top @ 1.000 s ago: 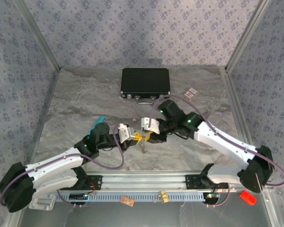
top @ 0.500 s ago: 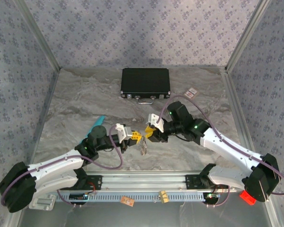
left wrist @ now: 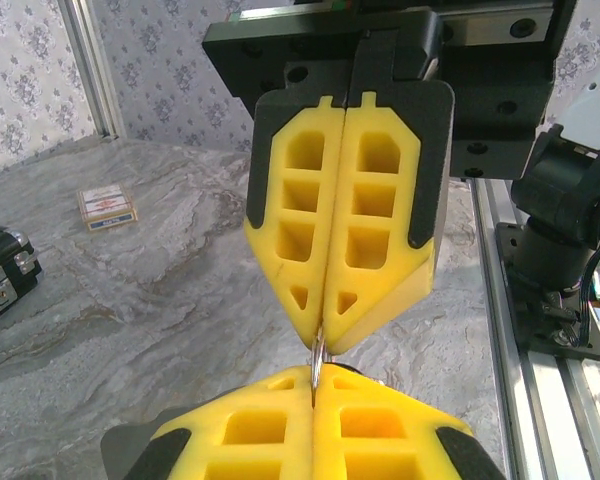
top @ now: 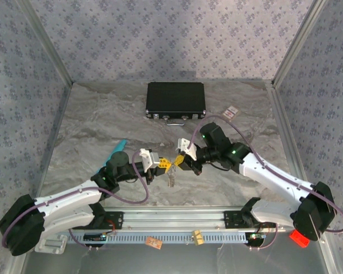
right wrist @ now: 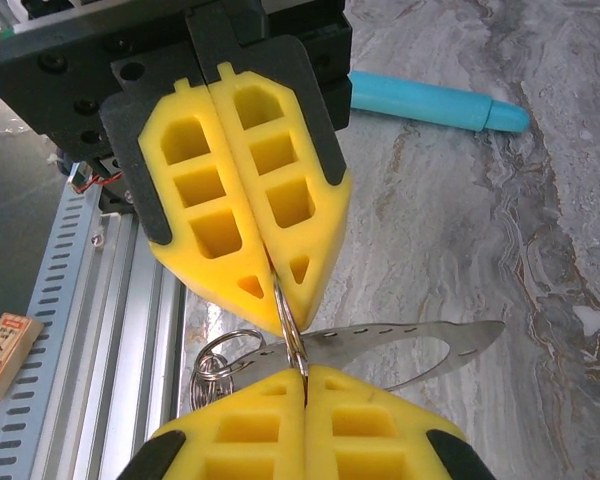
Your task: Put the keys on the keyring
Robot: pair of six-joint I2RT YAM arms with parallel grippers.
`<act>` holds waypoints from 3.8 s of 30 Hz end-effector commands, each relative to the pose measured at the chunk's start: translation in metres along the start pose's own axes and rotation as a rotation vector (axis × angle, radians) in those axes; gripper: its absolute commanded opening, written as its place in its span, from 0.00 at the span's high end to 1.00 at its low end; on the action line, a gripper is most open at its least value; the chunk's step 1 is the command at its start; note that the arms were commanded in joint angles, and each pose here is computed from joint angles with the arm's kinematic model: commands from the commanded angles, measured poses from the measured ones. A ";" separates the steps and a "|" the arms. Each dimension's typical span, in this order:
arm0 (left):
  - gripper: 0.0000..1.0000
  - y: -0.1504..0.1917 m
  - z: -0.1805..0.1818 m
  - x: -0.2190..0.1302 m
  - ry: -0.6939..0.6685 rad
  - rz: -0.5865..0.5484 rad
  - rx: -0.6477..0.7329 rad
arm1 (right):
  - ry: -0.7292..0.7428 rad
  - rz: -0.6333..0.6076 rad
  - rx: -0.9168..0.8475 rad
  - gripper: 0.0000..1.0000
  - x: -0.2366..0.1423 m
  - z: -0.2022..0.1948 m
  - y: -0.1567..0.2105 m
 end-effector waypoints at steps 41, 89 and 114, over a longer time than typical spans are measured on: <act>0.71 -0.012 0.006 -0.003 -0.042 0.040 0.066 | 0.054 0.109 -0.115 1.00 -0.002 0.003 -0.009; 1.00 -0.018 0.000 0.000 0.020 -0.113 0.025 | 0.020 -0.068 -0.080 1.00 0.003 0.005 -0.009; 0.83 -0.016 0.004 0.008 0.050 0.080 0.107 | 0.035 0.233 -0.227 1.00 0.001 0.013 -0.021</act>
Point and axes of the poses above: each hand's point on the last joint's axis, 136 mm out from that joint toward the fingers, its own x axis out along the fingers, its own z axis along the line the jaws close on, y = z × x, the point moved 7 cm from there along -x, back along the fingers, and after that the axes turned 7 degrees about x, right-handed, at the moved point
